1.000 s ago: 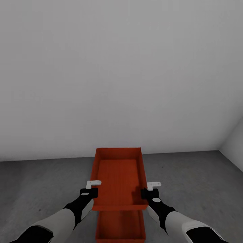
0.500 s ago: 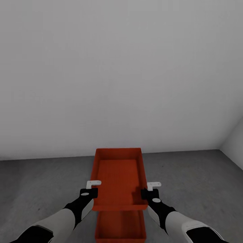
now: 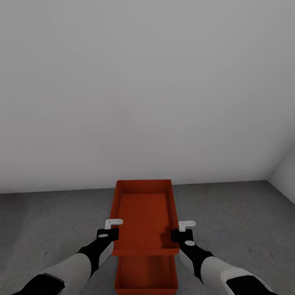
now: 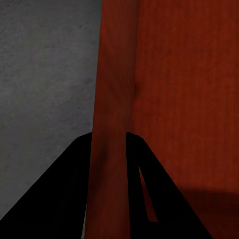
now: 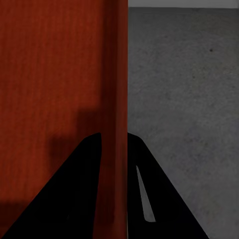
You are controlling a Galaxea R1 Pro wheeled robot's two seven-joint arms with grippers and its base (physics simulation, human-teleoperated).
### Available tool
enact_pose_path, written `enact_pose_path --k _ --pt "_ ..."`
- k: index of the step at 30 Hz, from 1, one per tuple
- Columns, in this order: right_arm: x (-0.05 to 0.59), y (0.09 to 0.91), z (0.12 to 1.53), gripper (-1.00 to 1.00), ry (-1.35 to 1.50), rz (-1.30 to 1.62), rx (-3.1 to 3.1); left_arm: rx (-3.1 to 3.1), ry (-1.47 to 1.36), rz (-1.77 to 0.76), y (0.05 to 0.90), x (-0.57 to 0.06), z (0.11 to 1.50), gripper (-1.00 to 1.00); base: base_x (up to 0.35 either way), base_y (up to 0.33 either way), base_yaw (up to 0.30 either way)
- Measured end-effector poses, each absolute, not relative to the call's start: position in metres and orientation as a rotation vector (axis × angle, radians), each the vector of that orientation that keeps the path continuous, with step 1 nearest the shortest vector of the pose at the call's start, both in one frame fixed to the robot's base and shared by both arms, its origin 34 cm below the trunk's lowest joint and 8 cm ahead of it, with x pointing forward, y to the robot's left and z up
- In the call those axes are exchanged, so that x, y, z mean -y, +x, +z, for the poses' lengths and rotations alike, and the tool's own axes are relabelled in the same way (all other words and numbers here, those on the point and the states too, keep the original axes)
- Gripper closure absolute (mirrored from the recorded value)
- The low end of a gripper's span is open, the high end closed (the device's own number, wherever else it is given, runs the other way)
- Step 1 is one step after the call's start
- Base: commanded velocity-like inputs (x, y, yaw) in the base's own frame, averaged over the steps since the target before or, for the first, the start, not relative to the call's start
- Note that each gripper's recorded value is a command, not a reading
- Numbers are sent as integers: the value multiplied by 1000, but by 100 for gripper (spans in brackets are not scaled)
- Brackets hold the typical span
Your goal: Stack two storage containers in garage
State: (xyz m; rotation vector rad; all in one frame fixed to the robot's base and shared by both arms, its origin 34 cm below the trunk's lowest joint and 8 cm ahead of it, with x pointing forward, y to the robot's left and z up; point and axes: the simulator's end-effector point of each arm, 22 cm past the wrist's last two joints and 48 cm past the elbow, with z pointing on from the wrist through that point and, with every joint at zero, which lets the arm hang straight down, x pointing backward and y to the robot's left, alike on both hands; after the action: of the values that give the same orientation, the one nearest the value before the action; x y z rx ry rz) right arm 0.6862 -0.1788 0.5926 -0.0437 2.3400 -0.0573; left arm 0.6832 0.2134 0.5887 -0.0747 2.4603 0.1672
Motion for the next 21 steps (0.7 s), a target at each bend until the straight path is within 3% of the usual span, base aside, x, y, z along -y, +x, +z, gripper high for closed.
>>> enact_pose_path --k 21 --pt "179 687 582 100 -46 -60 -2335 -2456 -78 166 683 -214 577 100 0 0 0"
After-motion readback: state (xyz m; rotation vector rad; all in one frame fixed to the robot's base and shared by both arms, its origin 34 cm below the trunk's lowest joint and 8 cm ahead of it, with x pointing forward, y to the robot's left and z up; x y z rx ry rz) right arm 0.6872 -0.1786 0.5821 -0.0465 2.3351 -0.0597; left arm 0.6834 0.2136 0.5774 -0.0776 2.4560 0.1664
